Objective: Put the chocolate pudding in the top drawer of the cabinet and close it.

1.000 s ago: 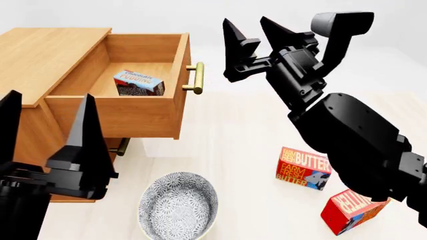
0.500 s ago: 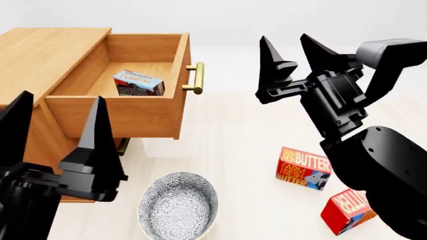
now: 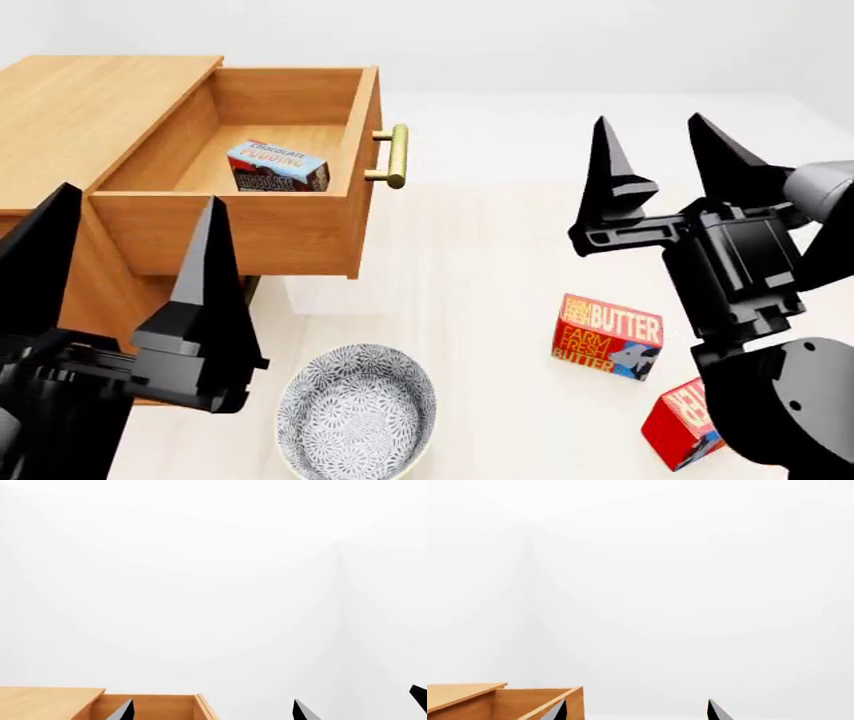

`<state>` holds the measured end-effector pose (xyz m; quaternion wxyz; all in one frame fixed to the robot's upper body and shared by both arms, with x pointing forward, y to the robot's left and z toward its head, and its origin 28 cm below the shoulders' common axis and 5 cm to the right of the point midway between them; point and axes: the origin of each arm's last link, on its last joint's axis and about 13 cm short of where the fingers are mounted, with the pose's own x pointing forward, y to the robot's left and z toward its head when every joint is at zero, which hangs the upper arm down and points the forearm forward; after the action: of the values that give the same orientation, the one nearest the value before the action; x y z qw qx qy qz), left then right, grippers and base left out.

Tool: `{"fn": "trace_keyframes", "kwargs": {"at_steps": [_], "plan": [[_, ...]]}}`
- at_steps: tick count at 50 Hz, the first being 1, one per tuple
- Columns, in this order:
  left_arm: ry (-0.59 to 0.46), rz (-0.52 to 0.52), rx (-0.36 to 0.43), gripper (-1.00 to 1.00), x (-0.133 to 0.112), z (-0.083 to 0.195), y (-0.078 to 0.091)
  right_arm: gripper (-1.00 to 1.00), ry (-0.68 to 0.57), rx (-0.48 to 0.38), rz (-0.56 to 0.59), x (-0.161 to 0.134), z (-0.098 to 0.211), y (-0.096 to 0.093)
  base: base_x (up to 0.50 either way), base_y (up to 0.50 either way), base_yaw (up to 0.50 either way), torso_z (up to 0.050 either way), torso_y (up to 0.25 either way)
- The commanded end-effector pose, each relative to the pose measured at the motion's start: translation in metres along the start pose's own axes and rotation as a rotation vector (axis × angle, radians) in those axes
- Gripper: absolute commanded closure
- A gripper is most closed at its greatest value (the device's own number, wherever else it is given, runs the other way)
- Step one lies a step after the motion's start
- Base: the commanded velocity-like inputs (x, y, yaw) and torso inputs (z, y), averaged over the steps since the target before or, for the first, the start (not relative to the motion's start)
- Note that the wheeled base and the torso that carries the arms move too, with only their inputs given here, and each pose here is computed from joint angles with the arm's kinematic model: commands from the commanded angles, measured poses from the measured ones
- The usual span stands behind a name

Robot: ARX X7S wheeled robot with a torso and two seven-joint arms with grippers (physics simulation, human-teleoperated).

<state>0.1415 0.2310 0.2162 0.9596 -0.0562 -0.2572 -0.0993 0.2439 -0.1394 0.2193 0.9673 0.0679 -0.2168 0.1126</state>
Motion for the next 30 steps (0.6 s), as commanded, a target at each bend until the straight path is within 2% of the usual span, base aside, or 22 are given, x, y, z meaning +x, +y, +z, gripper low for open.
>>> {"fn": "trace_keyframes", "kwargs": {"at_steps": [1, 17, 30], "plan": [[0.001, -0.011, -0.003, -1.00, 0.001, -0.002, -0.002, -1.00, -0.007, -0.061, -0.083, -0.020, -0.002, -0.005, 0.00, 0.00, 0.00, 0.000, 0.000], [-0.002, -0.020, -0.005, -1.00, 0.002, -0.002, -0.005, -1.00, -0.027, -0.093, -0.188, -0.039, -0.005, -0.012, 0.00, 0.00, 0.00, 0.000, 0.000], [0.006, -0.041, -0.019, -1.00, -0.001, -0.003, -0.011, -1.00, -0.028, -0.114, -0.217, -0.041, -0.006, -0.014, 0.00, 0.00, 0.00, 0.000, 0.000]]}}
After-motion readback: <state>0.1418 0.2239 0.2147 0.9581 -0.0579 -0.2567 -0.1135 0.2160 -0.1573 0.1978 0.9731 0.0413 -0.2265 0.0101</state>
